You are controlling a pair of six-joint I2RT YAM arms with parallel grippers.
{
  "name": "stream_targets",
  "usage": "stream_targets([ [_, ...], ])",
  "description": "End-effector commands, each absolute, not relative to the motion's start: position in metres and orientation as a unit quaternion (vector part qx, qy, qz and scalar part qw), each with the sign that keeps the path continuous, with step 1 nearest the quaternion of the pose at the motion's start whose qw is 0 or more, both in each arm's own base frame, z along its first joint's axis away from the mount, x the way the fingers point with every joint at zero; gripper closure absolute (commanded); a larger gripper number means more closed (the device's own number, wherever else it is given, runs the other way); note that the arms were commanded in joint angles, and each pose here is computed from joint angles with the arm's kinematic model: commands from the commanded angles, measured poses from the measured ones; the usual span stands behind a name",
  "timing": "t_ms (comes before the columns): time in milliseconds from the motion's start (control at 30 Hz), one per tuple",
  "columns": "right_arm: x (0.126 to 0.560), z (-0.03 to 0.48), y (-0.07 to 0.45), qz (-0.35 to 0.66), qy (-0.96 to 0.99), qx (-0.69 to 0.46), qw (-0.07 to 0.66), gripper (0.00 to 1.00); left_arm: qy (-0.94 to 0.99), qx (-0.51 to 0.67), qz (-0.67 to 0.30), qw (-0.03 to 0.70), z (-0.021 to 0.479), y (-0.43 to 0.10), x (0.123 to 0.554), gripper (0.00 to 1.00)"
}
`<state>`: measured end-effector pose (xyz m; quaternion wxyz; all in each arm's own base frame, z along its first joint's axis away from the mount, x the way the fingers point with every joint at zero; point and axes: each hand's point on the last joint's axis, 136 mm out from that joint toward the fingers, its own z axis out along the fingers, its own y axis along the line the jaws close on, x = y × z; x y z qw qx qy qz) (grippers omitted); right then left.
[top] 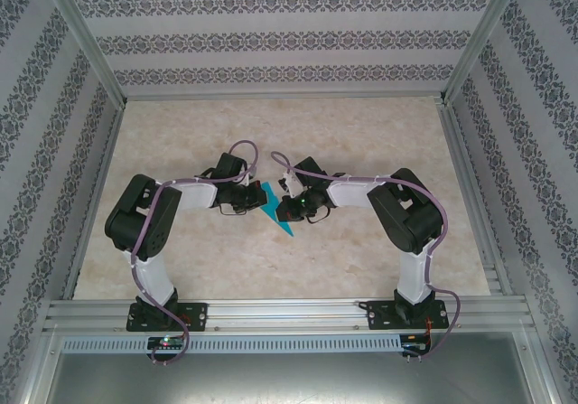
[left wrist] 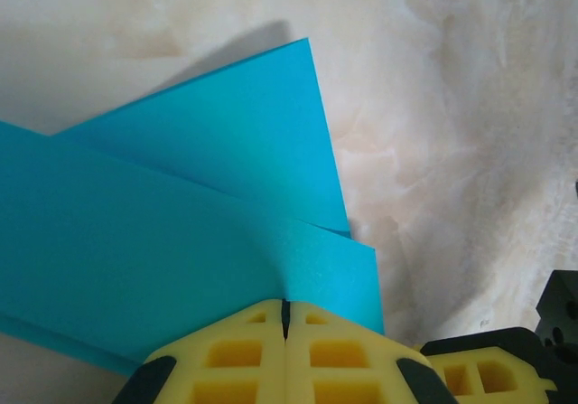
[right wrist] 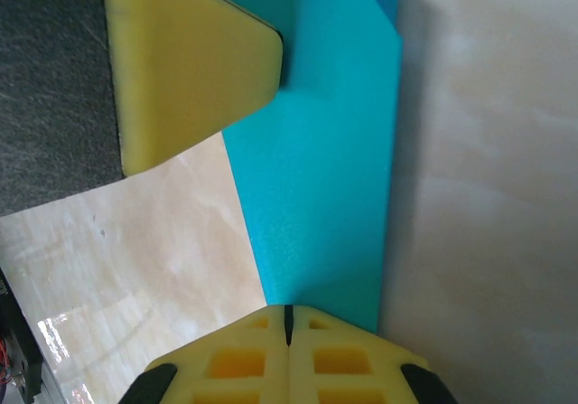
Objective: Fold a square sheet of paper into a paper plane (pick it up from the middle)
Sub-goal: Fold the wing for the fifth time at the center of the table.
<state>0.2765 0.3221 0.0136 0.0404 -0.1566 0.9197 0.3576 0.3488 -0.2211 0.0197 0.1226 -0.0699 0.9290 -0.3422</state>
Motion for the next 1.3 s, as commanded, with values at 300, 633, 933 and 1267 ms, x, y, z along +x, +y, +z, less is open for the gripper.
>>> stream_targets([
  [300, 0.230, -0.053, 0.263, 0.236, 0.963, -0.120, -0.049, 1.00, 0.933, -0.179, -0.277, 0.142, -0.015, -0.118, 0.382, 0.98],
  [633, 0.235, -0.043, 0.277, 0.258, 0.958, -0.117, -0.038, 1.00, 0.922, -0.205, -0.286, 0.162, -0.004, -0.086, 0.398, 0.94],
  [933, 0.272, 0.042, 0.315, 0.337, 0.933, -0.116, 0.052, 0.70, 0.923, -0.192, -0.275, 0.186, 0.045, -0.095, 0.396, 0.67],
  [1267, 0.316, 0.100, 0.257, 0.299, 0.930, -0.089, 0.196, 0.27, 0.939, -0.186, -0.249, 0.150, 0.053, -0.126, 0.362, 0.19],
])
